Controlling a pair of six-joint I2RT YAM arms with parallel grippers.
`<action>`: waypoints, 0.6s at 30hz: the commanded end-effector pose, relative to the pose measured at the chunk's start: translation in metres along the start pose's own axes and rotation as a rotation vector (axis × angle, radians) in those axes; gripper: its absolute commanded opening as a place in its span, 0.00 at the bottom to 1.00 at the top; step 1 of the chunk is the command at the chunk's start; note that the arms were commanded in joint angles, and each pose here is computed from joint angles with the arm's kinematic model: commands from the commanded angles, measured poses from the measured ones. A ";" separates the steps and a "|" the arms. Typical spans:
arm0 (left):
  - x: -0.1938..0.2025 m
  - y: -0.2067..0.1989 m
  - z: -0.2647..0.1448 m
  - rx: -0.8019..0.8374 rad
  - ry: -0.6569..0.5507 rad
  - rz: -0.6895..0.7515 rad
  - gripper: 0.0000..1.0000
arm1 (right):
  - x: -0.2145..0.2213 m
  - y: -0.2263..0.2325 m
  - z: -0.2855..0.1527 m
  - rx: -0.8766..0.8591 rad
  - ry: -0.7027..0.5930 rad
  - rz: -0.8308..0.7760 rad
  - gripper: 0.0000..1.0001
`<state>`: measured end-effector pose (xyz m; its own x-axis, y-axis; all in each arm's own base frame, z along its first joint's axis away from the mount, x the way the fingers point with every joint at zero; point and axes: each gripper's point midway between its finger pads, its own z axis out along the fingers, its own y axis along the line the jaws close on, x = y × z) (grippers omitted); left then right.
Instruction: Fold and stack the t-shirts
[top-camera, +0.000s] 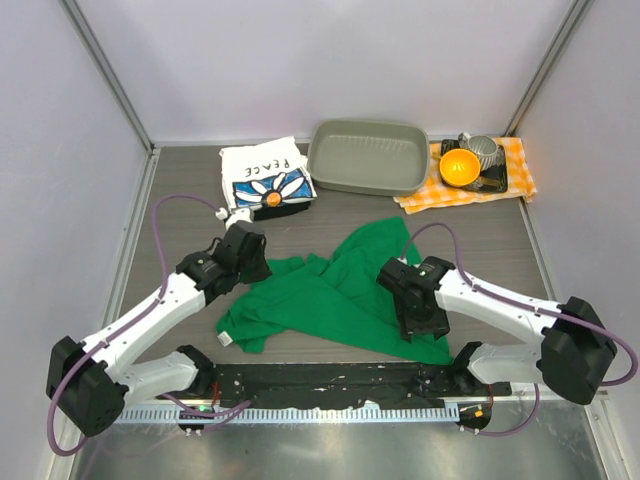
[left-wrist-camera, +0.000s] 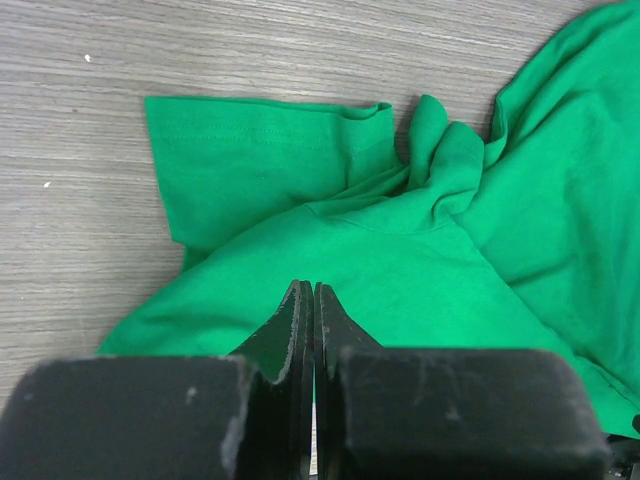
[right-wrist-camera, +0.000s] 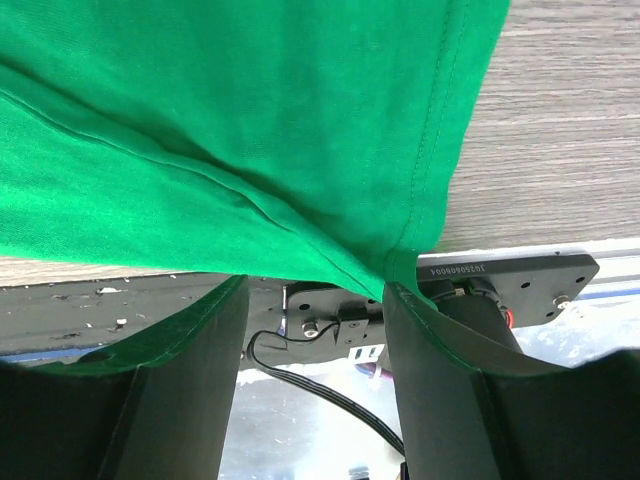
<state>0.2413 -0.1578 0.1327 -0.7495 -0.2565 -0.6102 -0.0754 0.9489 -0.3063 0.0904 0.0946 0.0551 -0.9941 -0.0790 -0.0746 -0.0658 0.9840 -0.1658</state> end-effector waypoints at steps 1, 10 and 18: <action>-0.022 -0.012 -0.009 0.020 -0.042 -0.001 0.00 | 0.004 0.003 -0.004 -0.021 0.032 -0.063 0.61; -0.030 -0.012 -0.014 -0.007 -0.039 0.005 0.00 | 0.018 0.009 0.002 -0.050 0.117 -0.102 0.62; -0.038 -0.014 -0.016 -0.029 -0.030 0.027 0.00 | 0.009 0.013 0.005 -0.086 0.156 -0.060 0.62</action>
<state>0.2523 -0.1603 0.1560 -0.7484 -0.2484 -0.6150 -0.0846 0.9554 -0.2830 0.0755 0.1013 0.0462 -0.9888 -0.1279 0.0774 -0.1366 0.9833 -0.1201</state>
